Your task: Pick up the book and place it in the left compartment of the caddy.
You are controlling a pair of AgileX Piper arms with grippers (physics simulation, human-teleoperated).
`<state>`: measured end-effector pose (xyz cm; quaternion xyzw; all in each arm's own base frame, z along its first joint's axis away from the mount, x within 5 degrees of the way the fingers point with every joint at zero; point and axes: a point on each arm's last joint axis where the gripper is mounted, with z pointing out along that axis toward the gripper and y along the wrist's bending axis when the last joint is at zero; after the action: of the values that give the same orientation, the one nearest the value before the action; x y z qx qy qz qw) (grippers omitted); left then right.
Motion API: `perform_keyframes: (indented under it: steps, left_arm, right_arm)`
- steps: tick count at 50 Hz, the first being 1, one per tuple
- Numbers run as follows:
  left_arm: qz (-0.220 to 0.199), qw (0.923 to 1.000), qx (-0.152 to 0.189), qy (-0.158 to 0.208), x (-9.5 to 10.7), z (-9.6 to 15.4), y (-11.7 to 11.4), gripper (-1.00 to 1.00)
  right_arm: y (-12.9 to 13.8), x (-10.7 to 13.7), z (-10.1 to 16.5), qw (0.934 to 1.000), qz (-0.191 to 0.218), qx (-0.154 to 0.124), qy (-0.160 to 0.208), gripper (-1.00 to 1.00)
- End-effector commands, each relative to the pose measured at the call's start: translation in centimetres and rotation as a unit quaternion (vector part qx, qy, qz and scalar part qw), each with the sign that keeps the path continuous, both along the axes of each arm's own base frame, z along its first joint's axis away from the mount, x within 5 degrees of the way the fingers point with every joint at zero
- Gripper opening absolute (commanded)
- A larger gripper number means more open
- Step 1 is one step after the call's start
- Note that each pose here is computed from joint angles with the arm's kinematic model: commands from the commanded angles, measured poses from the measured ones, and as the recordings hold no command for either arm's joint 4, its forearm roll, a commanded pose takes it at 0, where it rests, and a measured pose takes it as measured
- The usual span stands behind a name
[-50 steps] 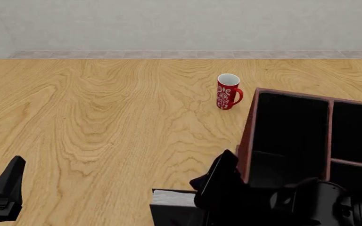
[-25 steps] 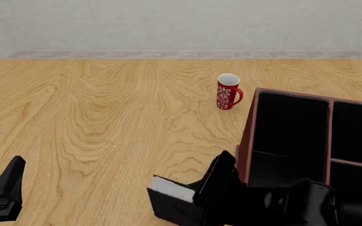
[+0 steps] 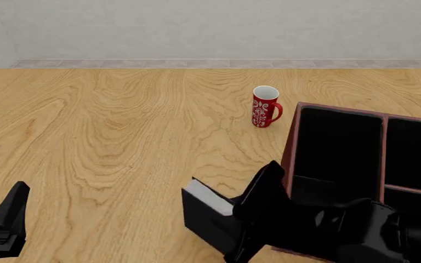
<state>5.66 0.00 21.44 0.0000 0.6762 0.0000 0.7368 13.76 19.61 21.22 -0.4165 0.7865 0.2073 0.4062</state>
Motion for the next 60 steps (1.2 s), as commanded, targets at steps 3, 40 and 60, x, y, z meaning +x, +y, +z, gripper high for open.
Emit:
perform_keyframes:
  steps: [3,40,60]
  left_arm:
    - [0.0,1.0,0.0,0.0,0.0,0.0,0.0,1.0]
    - [0.0,1.0,0.0,0.0,0.0,0.0,0.0,1.0]
    - [0.0,1.0,0.0,0.0,0.0,0.0,0.0,1.0]
  right_arm:
    - [-0.2,0.1,2.3,0.9995,-0.012,0.029,-0.008,-1.0]
    - [-2.8,0.7,12.1,0.9967,-0.046,0.05,-0.044,-1.0]
    - [-6.0,0.2,17.0,0.9913,-0.085,0.069,-0.074,-1.0]
